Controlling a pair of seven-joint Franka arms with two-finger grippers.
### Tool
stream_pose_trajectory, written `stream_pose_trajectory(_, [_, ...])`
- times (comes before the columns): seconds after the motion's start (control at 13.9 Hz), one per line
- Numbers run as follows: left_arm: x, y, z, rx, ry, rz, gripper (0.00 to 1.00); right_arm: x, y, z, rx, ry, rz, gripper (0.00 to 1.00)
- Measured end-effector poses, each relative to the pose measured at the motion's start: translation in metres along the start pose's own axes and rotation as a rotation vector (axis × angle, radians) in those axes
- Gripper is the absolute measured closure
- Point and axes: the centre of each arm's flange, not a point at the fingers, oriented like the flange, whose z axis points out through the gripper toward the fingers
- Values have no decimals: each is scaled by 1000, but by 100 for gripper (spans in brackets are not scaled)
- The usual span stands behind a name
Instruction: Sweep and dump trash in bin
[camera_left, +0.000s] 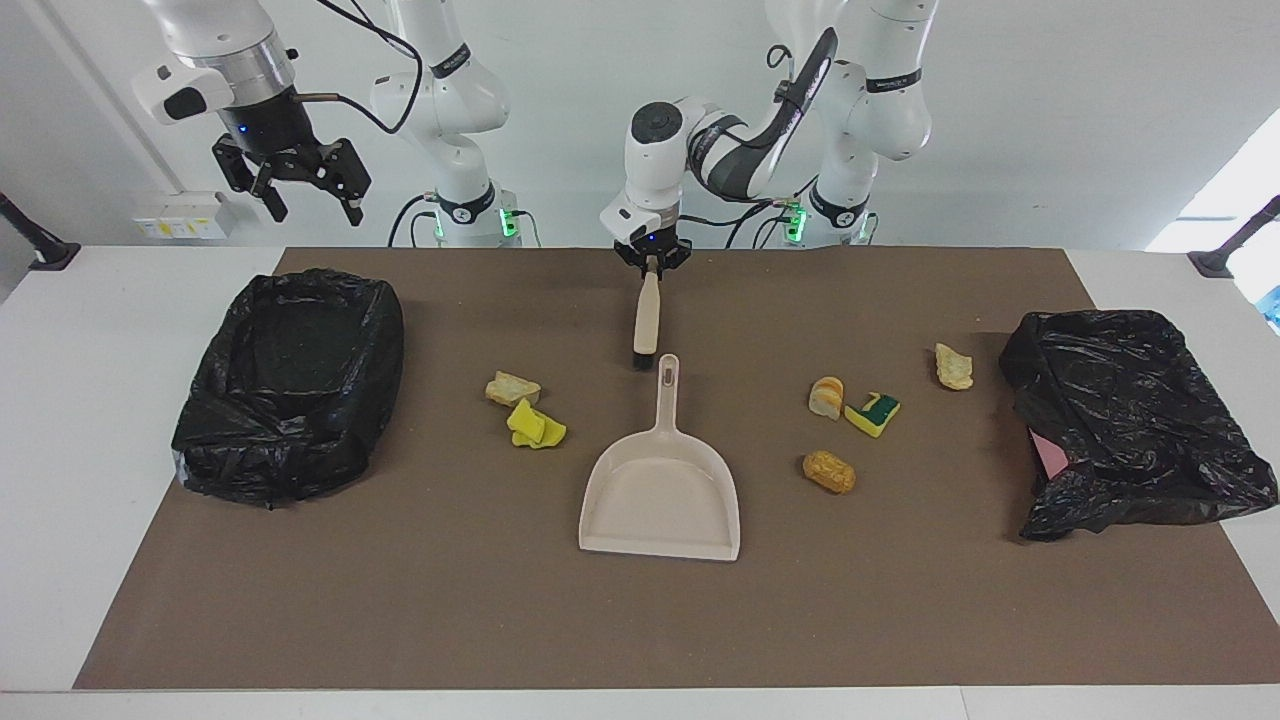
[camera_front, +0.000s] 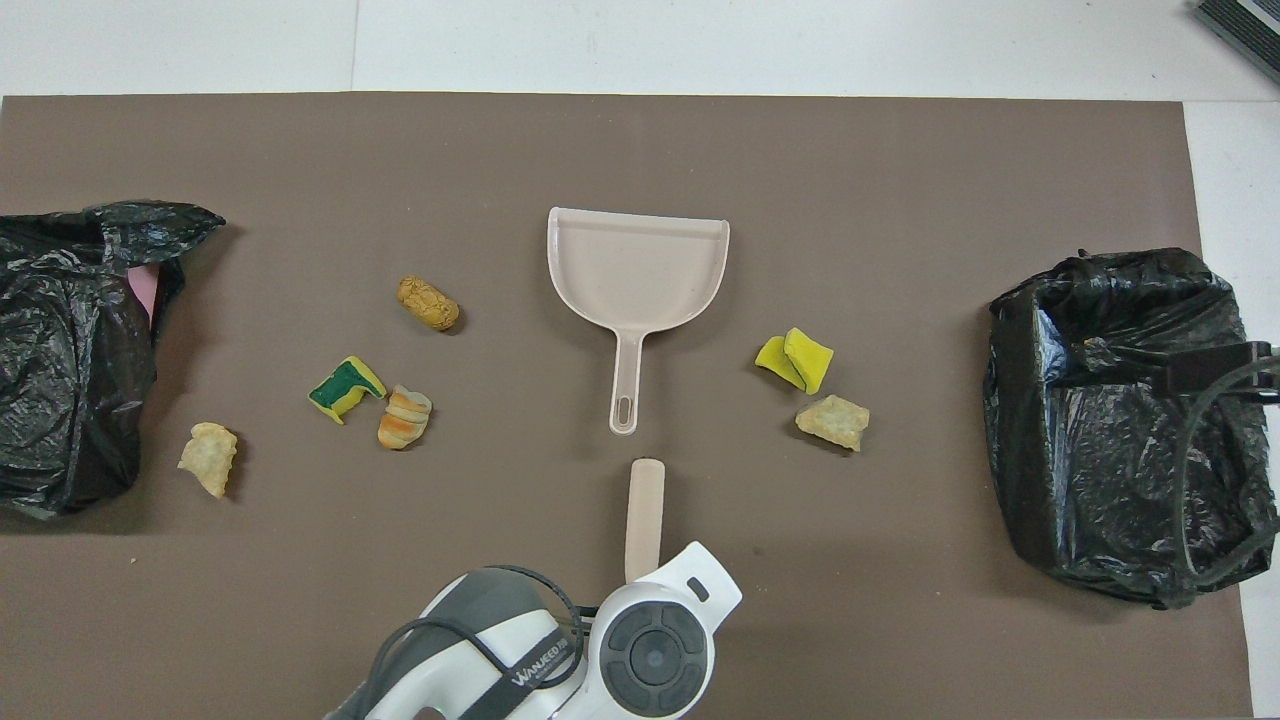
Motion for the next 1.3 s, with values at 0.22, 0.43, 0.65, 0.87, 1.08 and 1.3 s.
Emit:
stream_pose_trajectory(0.22, [1, -24, -28, 55, -69, -25, 74, 0, -1, 0, 0, 0, -2, 0])
stream_pose_trajectory(0.43, [16, -65, -44, 119, -84, -75, 74, -1, -22, 6, -1, -13, -37, 0])
stream_pose_trajectory(0.65, [57, -130, -47, 210, -64, -173, 74, 3, -80, 26, -5, -24, -13, 0])
stream_pose_trajectory(0.87, [87, -195, -49, 290, -52, -268, 74, 16, -141, 62, -9, -24, -9, 0])
stream_pose_trajectory(1.08, [107, -255, -48, 344, -53, -360, 74, 25, -220, 115, -9, -13, 14, 0])
stream_pose_trajectory(1.3, [112, -308, -43, 416, -93, -437, 74, 26, -309, 181, -21, -17, 74, 0])
